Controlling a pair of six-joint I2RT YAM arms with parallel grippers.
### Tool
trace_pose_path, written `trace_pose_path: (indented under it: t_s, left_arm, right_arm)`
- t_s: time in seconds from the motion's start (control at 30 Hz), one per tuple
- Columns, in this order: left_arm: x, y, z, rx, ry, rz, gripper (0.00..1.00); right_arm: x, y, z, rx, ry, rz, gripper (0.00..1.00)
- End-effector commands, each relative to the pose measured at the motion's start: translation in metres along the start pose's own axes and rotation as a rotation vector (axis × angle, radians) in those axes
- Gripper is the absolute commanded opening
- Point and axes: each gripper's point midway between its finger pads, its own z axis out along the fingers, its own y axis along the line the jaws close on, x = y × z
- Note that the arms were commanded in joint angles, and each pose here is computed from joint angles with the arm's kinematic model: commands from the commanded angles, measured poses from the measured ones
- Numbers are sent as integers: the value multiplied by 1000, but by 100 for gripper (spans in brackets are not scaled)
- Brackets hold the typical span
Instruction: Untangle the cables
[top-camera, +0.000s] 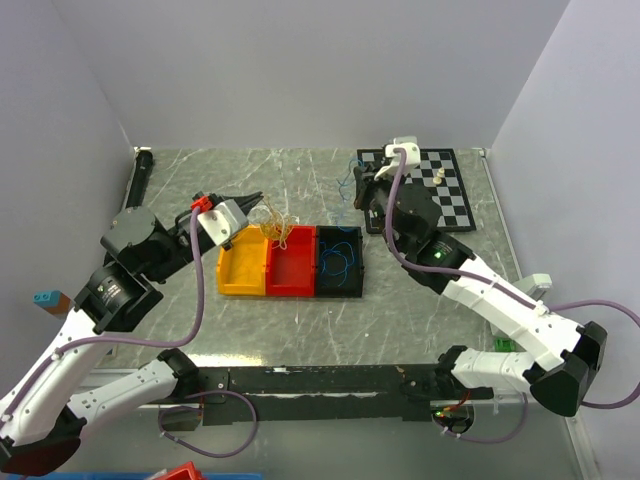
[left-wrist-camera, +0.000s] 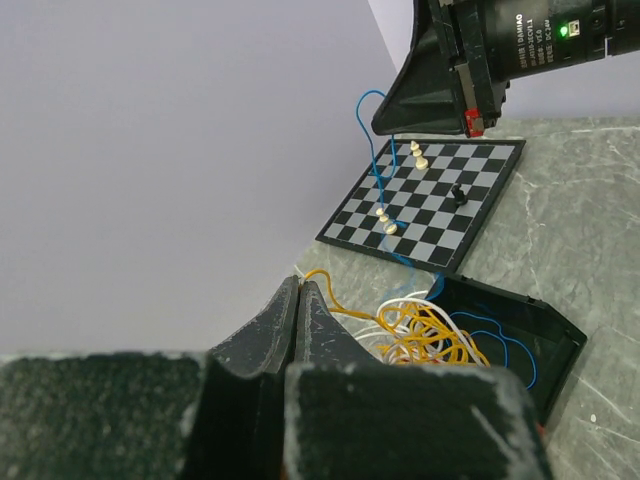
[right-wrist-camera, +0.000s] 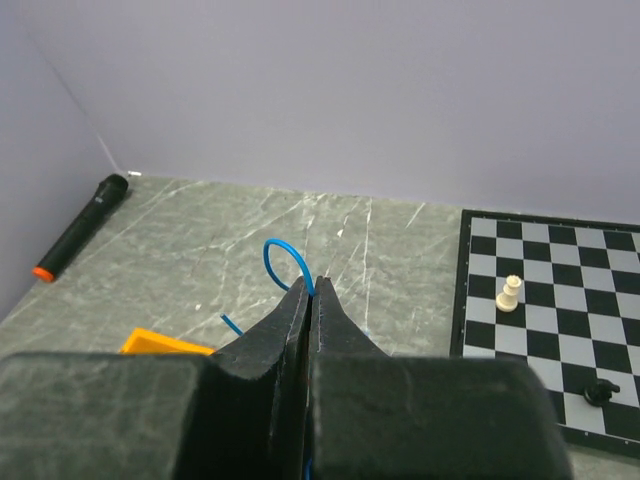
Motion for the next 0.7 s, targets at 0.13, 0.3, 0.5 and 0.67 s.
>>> trace_pose_path:
  t_s: [0.13,0.3,0.5,0.67]
  left_arm:
    - [-15,2,-5,2,-48,-5,1]
    - [-17,2,-6,1,-53,-4,1]
    - [-16,3,-4,4,-48,-1,1]
    - [-18,2,-2,10,-56,-9,1]
  right_arm:
    - [-38,-5,-9,-2,-92,59,0]
    - [-53,-8,-16,-8,-132,70,0]
    - [-81,-9,-30,-31,-200,89,0]
    - [-126,-12,-45,-45,-299,94,0]
